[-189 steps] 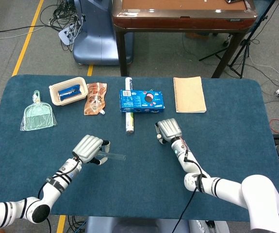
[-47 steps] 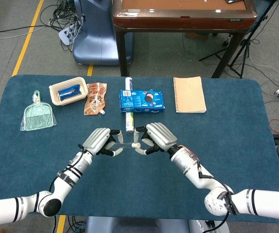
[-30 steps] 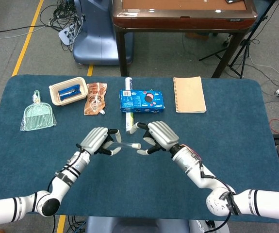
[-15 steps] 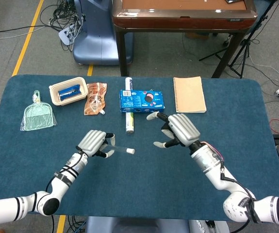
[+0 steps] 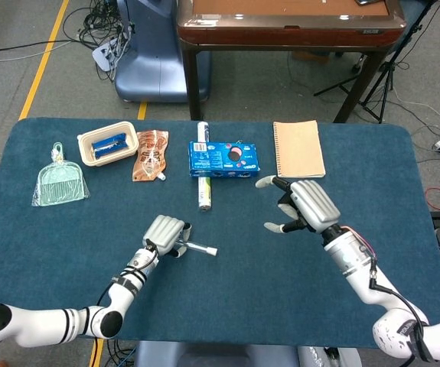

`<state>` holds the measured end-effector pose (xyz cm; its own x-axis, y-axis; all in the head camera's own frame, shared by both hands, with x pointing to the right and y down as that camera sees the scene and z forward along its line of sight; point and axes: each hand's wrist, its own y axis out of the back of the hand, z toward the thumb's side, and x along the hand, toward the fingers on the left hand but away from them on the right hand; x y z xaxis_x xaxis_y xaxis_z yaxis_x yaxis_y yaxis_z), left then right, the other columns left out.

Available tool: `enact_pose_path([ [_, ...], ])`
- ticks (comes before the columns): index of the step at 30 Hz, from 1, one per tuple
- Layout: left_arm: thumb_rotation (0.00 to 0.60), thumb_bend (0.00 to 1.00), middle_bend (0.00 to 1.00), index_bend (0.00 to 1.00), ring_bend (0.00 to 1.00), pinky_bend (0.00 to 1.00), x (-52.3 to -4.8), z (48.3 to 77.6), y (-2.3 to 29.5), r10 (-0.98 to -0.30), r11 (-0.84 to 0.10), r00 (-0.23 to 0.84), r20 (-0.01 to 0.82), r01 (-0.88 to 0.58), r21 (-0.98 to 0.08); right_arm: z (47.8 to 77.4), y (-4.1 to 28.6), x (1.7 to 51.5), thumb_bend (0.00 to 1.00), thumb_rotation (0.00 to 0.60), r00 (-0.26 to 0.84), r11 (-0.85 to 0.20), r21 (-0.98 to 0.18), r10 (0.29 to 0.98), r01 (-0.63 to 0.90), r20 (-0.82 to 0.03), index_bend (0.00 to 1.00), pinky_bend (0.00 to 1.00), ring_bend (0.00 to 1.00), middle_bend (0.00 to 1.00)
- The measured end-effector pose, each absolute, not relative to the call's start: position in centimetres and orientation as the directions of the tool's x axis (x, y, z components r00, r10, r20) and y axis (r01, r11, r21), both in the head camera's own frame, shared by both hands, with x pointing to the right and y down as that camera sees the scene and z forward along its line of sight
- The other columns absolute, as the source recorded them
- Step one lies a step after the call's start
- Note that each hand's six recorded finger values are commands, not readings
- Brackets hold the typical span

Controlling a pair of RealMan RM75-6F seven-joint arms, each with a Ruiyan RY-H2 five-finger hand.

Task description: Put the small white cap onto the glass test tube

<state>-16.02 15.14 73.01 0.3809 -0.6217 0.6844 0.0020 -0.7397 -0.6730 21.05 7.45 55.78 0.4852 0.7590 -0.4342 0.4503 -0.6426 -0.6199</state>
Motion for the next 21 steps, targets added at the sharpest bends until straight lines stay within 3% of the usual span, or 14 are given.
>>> enact_pose_path([
  [5, 0.6, 0.26, 1.0, 0.62, 1.0, 1.0, -15.8, 74.1, 14.9, -0.632, -0.737, 0.346, 0.694, 0.007, -0.675, 56.1, 7.5, 21.6, 0.01, 0.6, 0.477, -0.643, -0.621, 0.76, 0.449, -0.442, 0.3, 1.0, 1.0, 0.99],
  [21, 0.6, 0.26, 1.0, 0.41, 1.0, 1.0, -16.2, 74.3, 15.2, -0.625, -0.739, 0.336, 0.704, 0.034, -0.672, 56.2, 7.4, 21.8, 0.01, 0.6, 0.478, -0.646, -0.617, 0.757, 0.448, -0.446, 0.3, 1.0, 1.0, 0.99],
])
